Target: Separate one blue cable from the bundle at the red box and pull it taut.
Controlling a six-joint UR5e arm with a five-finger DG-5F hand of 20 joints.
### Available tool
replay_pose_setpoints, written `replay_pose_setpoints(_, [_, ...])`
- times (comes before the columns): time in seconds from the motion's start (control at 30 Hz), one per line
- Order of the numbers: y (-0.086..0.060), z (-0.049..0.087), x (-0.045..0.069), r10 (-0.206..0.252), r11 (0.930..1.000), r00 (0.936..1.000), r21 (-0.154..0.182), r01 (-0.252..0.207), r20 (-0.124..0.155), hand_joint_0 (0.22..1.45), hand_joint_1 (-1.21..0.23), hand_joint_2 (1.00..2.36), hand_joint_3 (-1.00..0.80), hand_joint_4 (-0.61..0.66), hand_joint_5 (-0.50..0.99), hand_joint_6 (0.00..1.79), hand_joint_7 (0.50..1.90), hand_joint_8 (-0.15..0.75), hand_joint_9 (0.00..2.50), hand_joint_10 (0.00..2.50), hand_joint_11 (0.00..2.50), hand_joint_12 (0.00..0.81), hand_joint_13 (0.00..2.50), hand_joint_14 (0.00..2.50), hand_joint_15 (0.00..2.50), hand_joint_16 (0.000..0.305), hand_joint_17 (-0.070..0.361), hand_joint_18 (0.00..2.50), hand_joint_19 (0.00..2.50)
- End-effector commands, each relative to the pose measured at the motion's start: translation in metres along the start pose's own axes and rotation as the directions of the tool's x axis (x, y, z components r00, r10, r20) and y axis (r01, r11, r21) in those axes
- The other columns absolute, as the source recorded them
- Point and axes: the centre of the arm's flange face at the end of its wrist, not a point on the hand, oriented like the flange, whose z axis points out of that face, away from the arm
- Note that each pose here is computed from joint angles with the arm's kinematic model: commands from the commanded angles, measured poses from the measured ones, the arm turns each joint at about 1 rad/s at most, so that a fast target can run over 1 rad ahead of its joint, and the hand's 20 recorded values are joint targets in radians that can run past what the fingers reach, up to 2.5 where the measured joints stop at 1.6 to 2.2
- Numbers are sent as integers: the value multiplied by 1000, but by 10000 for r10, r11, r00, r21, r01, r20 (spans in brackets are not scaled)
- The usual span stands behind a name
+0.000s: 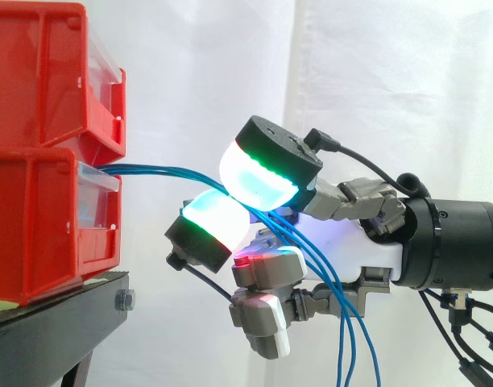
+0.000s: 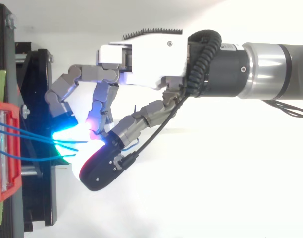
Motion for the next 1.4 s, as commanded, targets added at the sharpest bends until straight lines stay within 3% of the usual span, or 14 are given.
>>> replay_pose_setpoints(0.0, [0,0,0,0,10000,10000,1,0,1,660,-1090,1000,-500,-21,-121,930,1193,272,1277,29,1315,369,1101,34,917,45,101,954,867])
replay_pose_setpoints(0.33, [0,0,0,0,10000,10000,1,0,1,538,-1092,1000,-500,-12,-116,928,1181,281,1296,28,1329,386,1125,33,928,48,107,973,898])
replay_pose_setpoints(0.6, [0,0,0,0,10000,10000,1,0,1,419,-884,1000,-500,29,-119,911,1083,342,1344,24,1277,438,1175,29,901,60,134,1083,891])
replay_pose_setpoints(0.73, [0,0,0,0,10000,10000,1,0,1,490,-628,1000,-500,27,-121,903,1060,315,1347,26,1273,415,1169,29,904,54,122,1045,924])
replay_pose_setpoints(0.87, [0,0,1,1,10000,10000,-1,-1,-14,571,-566,1000,-500,21,-125,891,1110,293,1344,29,1294,389,1147,31,918,49,110,1009,963])
replay_pose_setpoints(0.97, [0,0,0,0,10000,10000,1,0,1,614,-638,1002,-473,-3,-129,884,1148,285,1340,29,1304,386,1144,32,924,48,109,1002,971])
replay_pose_setpoints(1.03, [0,0,1,1,10000,10000,-1,-1,-14,627,-781,1015,-307,14,-145,892,1163,285,1301,29,1289,392,1140,32,929,49,111,1005,951])
replay_pose_setpoints(1.1, [0,0,1,1,10000,10000,-1,-1,-14,657,-836,1017,-285,-15,-152,898,1168,284,1281,28,1287,388,1125,30,918,49,111,1002,952])
replay_pose_setpoints(1.23, [0,0,1,1,10000,10000,-1,-1,-14,763,-941,1009,-404,-96,-160,909,1189,267,1257,27,1288,379,1101,32,910,48,108,973,901])
replay_pose_setpoints(1.37, [0,0,1,1,10000,10000,-1,-1,-14,791,-963,1000,-500,-85,-159,925,1230,269,1246,29,1289,373,1086,32,896,48,107,963,868])
